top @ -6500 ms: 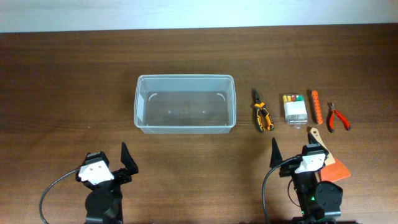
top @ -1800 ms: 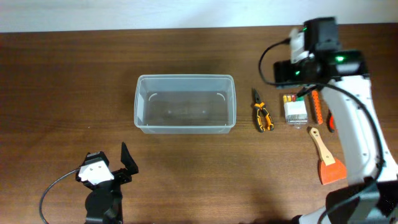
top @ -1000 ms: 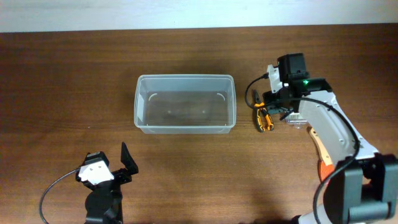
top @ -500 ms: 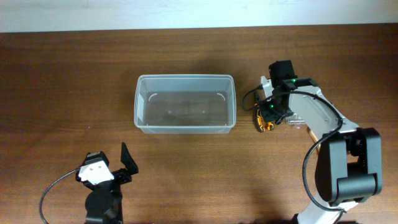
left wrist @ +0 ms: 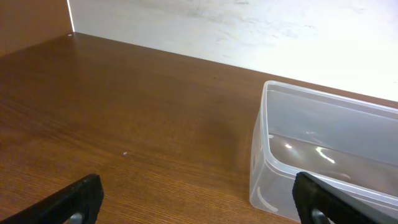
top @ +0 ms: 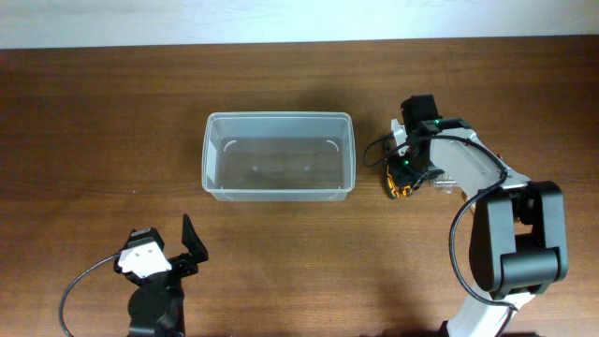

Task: Pack container
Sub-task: 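Close the right gripper on the pliers handles and lift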

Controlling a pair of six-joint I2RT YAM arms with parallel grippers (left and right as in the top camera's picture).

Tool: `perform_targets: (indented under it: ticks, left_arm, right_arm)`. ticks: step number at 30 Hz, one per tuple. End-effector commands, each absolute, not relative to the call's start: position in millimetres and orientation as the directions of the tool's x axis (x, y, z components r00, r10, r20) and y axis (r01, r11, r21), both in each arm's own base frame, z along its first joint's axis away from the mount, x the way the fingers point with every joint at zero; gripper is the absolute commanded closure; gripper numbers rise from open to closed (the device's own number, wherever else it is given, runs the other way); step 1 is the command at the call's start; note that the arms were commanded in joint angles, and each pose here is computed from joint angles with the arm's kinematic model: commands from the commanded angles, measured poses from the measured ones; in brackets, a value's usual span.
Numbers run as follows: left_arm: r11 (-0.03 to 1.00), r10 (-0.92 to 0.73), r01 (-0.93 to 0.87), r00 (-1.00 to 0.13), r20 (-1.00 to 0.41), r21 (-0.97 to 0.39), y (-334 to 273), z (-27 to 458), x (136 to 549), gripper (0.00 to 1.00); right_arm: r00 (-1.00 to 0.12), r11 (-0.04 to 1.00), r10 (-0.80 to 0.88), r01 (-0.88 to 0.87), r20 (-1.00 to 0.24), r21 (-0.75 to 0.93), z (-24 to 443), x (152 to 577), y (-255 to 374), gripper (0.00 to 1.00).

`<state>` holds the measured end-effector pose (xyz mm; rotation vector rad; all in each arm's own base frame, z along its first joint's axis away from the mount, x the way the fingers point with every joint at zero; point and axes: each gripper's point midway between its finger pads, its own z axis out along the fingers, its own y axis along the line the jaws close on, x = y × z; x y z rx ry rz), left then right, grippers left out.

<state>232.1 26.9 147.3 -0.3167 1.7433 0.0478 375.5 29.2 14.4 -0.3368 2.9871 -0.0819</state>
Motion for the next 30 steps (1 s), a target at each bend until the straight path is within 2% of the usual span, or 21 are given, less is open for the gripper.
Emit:
perform_targets:
  ticks: [1,10,20,29,30]
  left_arm:
    - [0.962,-0.176,-0.236,-0.162,-0.971,-0.135,26.8,146.9,231.8,0.01]
    - [0.962,-0.176,-0.236,-0.162,-0.971,-0.135,26.8,146.9,231.8,0.01]
    - [0.962,-0.176,-0.236,-0.162,-0.971,-0.135,26.8,146.9,231.8,0.01]
    - [0.962,-0.176,-0.236,-0.162,-0.971,-0.135,26.8,146.9,231.8,0.01]
    - [0.962,-0.176,-0.236,-0.162,-0.971,-0.135,26.8,146.9,231.8,0.01]
  right_arm:
    - [-0.97,0.975,-0.216,-0.208,-0.112,-0.077,9.1,372.0,27.9,0.64]
    - [-0.968,0.975,-0.216,-0.207,-0.128,-0.079,7.6,376.6,28.3,0.63]
    - [-0.972,0.975,-0.215,-0.209,-0.092,-0.075,-10.0,374.2,28.1,0.64]
    - [-0.974,0.979,-0.198,-0.191,-0.109,-0.075,0.3,383.0,28.9,0.96]
    - [-0.973,0.979,-0.198,-0.19,-0.118,-0.076,5.6,387.2,29.4,0.96]
